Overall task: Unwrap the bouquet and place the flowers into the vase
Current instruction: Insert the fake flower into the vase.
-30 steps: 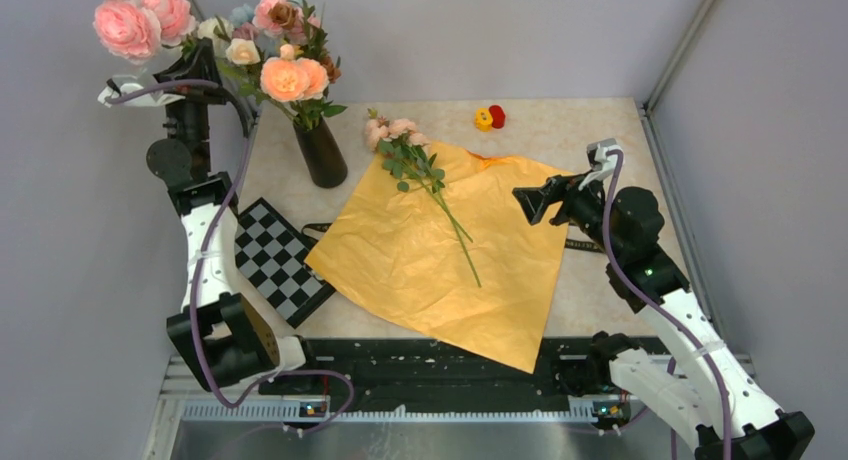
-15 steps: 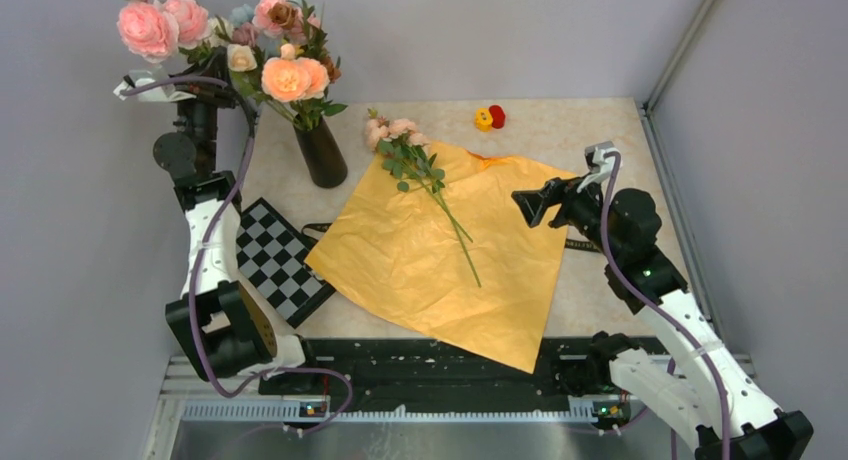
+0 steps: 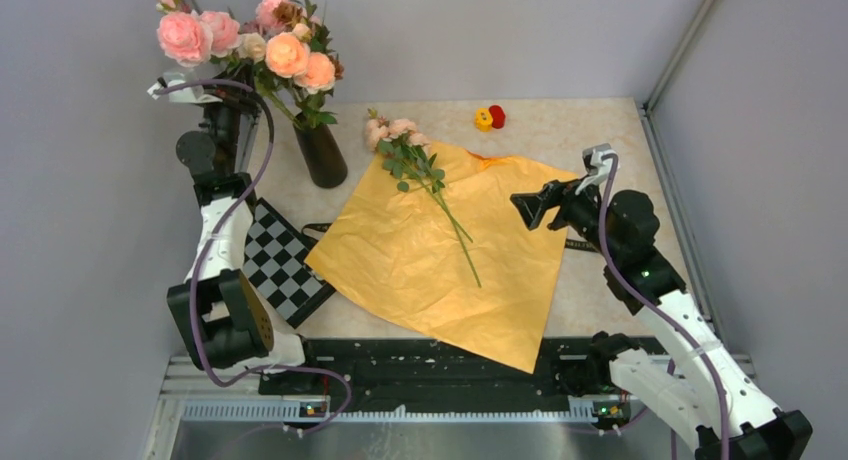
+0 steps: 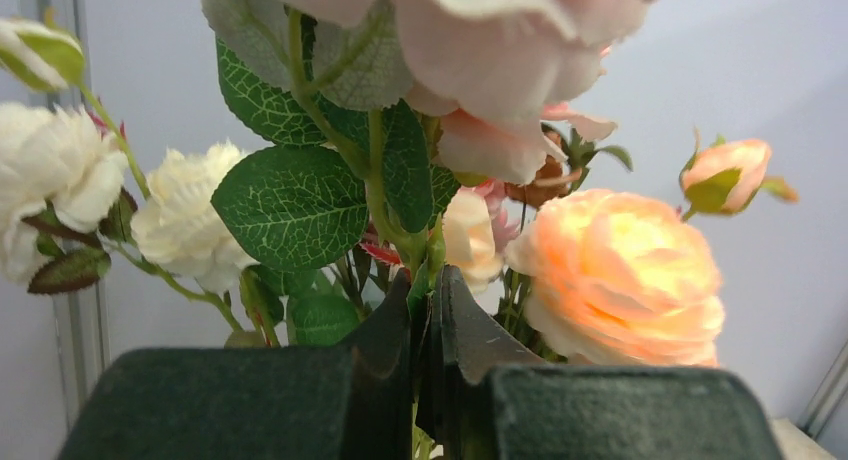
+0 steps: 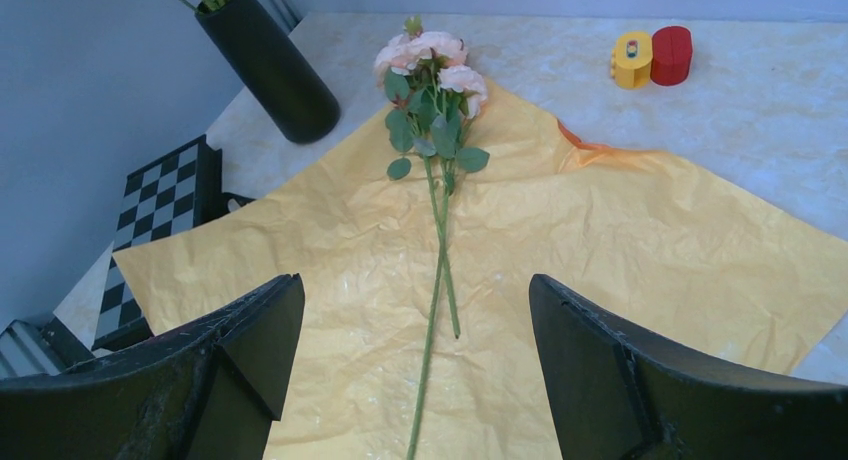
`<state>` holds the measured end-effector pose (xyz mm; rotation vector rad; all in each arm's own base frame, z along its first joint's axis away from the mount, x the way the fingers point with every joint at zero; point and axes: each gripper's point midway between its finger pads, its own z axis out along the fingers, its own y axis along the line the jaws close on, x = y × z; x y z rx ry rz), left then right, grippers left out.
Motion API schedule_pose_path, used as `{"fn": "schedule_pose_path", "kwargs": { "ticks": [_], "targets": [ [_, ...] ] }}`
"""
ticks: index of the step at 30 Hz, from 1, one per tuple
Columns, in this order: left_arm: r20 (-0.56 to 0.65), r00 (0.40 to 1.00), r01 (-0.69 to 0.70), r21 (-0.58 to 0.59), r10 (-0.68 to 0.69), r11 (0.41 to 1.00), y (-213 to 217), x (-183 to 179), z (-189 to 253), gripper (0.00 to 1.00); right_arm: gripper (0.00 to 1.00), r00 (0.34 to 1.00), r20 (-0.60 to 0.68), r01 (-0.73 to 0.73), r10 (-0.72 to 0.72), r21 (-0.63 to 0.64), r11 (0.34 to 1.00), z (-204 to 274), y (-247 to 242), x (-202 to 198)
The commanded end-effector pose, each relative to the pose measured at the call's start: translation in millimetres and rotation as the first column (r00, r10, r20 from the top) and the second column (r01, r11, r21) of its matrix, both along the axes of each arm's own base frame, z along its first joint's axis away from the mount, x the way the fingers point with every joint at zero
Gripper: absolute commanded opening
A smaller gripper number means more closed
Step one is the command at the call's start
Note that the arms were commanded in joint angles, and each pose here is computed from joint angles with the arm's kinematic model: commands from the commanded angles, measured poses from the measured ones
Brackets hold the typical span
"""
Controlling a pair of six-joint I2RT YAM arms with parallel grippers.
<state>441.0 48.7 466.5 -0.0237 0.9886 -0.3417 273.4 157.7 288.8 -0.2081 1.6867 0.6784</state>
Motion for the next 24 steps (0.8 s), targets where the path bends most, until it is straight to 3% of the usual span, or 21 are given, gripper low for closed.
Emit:
{"fn": "schedule_pose_path", "kwargs": {
  "ticks": [1,24],
  "targets": [
    [-0.026,1.0,0.003,0.02,-0.002,1.0,-2.7,8.4,-15.4,0.0,0.84,0.999,0.036,0.0,-0.001,0.017,1.0,8.0,-2.0,0.0],
    [-0.165,0.986,0.014,0.049,-0.006,0.999,-1.3,37.1,-78.0,0.0,0.84,1.0,0.027,-0.007,0.006,0.021,1.0,2.3,0.2,1.3]
  ]
}}
